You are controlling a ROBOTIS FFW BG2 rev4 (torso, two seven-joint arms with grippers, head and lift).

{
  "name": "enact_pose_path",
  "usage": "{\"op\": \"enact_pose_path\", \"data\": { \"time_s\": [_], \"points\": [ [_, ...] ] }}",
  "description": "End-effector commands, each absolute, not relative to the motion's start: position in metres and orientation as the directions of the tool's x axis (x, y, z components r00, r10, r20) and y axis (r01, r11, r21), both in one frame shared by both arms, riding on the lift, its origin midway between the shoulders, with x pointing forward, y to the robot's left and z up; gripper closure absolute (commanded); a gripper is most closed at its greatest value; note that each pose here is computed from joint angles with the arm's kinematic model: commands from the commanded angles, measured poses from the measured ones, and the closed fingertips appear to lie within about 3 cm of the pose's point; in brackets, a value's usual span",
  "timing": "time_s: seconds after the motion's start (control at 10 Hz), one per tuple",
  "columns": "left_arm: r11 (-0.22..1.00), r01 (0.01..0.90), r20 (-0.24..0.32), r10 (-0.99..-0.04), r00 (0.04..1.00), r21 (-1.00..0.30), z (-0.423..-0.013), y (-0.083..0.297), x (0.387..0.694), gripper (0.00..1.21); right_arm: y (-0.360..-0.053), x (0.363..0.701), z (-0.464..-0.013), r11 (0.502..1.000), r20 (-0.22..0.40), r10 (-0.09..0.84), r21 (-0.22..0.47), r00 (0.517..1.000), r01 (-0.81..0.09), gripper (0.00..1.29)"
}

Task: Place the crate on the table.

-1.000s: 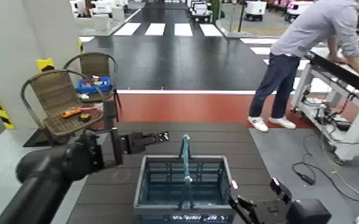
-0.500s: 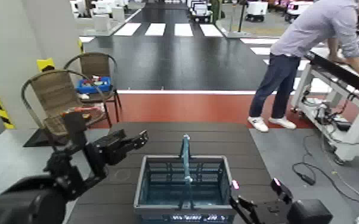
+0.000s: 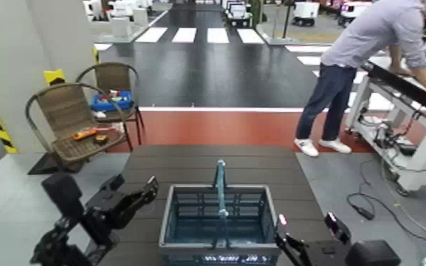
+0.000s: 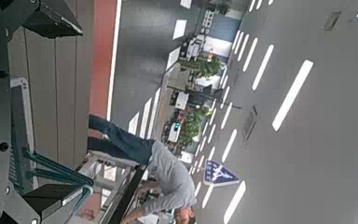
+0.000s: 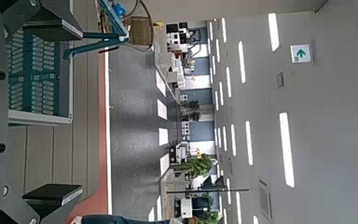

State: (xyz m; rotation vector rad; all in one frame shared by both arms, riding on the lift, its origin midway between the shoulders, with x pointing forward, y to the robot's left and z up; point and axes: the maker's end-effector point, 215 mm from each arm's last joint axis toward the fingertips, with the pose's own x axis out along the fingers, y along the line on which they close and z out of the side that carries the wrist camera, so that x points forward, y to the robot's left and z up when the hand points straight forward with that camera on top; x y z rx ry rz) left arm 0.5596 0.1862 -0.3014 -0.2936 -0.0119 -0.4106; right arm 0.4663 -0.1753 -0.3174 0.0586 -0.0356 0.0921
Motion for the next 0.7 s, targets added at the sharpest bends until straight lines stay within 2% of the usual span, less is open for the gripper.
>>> {"op": "enact_pose_path", "data": {
  "time_s": [0.1, 0.4, 0.7],
  "points": [
    [0.917, 0.300, 0.093, -0.285, 0.954, -0.263, -0.323, 0.203, 0.528, 0.12, -0.179, 0.465, -0.318, 0.994, 0.040, 0.084, 0.060, 0.996, -0.087, 0.15],
    [0.952, 0.251, 0.124, -0.232, 0.965, -0.175, -0.322, 0.206, 0.504, 0.12, -0.179, 0.465, -0.319, 0.994, 0.040, 0.084, 0.063, 0.996, -0.087, 0.15],
    [0.958, 0.237, 0.122, -0.219, 0.968, -0.163, -0.330, 0.203, 0.490, 0.12, -0.181, 0.464, -0.321, 0.994, 0.035, 0.084, 0.062, 0.996, -0.086, 0.15]
  ]
}}
